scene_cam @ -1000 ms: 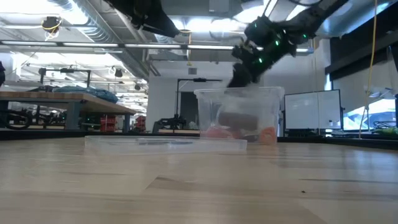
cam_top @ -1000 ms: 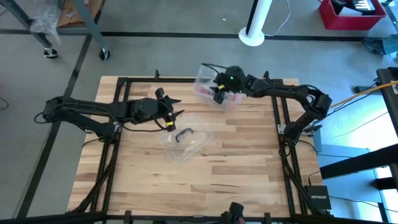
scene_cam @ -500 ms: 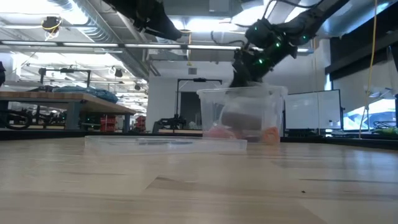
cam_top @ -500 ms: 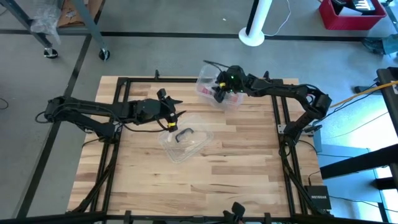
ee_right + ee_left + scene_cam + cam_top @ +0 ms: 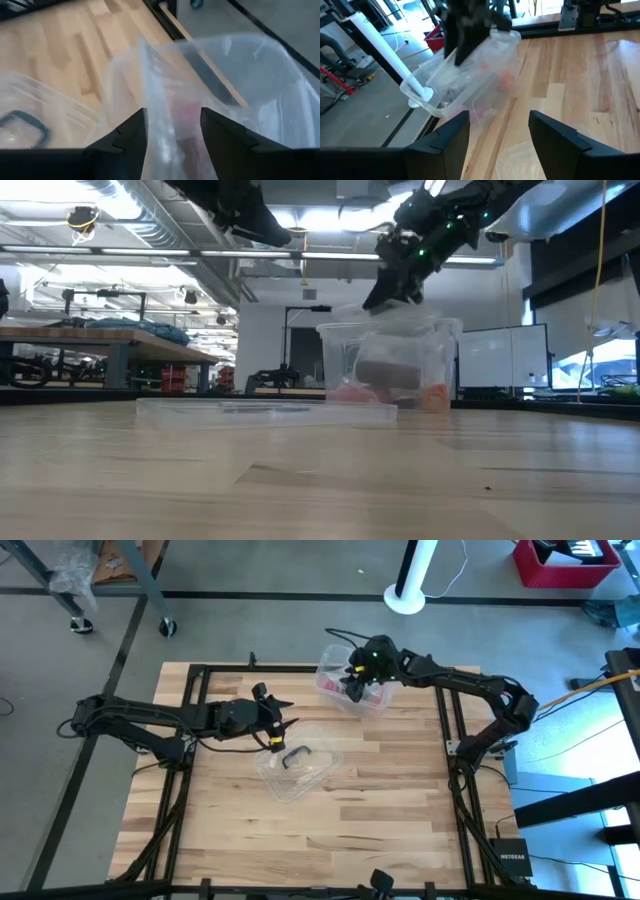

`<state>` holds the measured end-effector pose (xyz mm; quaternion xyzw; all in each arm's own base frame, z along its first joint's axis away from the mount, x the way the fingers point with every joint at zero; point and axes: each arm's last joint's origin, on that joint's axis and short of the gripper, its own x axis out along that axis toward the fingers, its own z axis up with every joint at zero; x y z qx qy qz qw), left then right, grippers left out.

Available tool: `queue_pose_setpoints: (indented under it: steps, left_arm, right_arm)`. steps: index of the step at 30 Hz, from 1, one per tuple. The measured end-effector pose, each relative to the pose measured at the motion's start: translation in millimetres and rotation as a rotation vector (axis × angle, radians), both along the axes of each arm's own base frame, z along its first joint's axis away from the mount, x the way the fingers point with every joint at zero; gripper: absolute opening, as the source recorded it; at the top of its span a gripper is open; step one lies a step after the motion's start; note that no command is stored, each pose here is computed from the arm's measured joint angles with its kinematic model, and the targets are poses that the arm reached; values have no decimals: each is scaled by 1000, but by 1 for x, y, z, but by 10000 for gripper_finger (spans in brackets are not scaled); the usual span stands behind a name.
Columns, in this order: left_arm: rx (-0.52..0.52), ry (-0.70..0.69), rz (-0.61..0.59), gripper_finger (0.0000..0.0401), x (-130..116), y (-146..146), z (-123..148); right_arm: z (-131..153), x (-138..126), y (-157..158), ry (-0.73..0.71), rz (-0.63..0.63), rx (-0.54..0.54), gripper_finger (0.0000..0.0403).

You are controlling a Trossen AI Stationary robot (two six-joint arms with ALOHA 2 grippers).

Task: Roll bandage
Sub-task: Put the transparent zip bag into the transparent bin

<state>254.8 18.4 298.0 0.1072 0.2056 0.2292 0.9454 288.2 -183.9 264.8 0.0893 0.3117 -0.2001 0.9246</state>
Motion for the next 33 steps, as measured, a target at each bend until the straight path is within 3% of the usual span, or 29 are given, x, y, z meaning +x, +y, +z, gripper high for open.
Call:
queue_pose_setpoints:
  steps: [8,16,18,24,28,33]
  left_arm:
    - [-17,15,4,196,-1,0,-2]
    - [-40,44,11,196,-2,0,-6]
    - [-53,68,20,196,-4,0,-8]
    - [-156,174,97,196,-13,3,-22]
    - [-203,209,131,196,-17,3,-26]
    - [-323,215,186,196,-21,-2,-43]
  right_arm:
    - [21,-14,11,0,71,-48,199]
    - [20,-34,41,97,282,228,277]
    - [18,-33,53,130,322,255,287]
    - [16,-20,81,287,284,21,288]
    - [18,-17,84,339,208,-140,281]
    - [19,-14,87,305,245,-127,275]
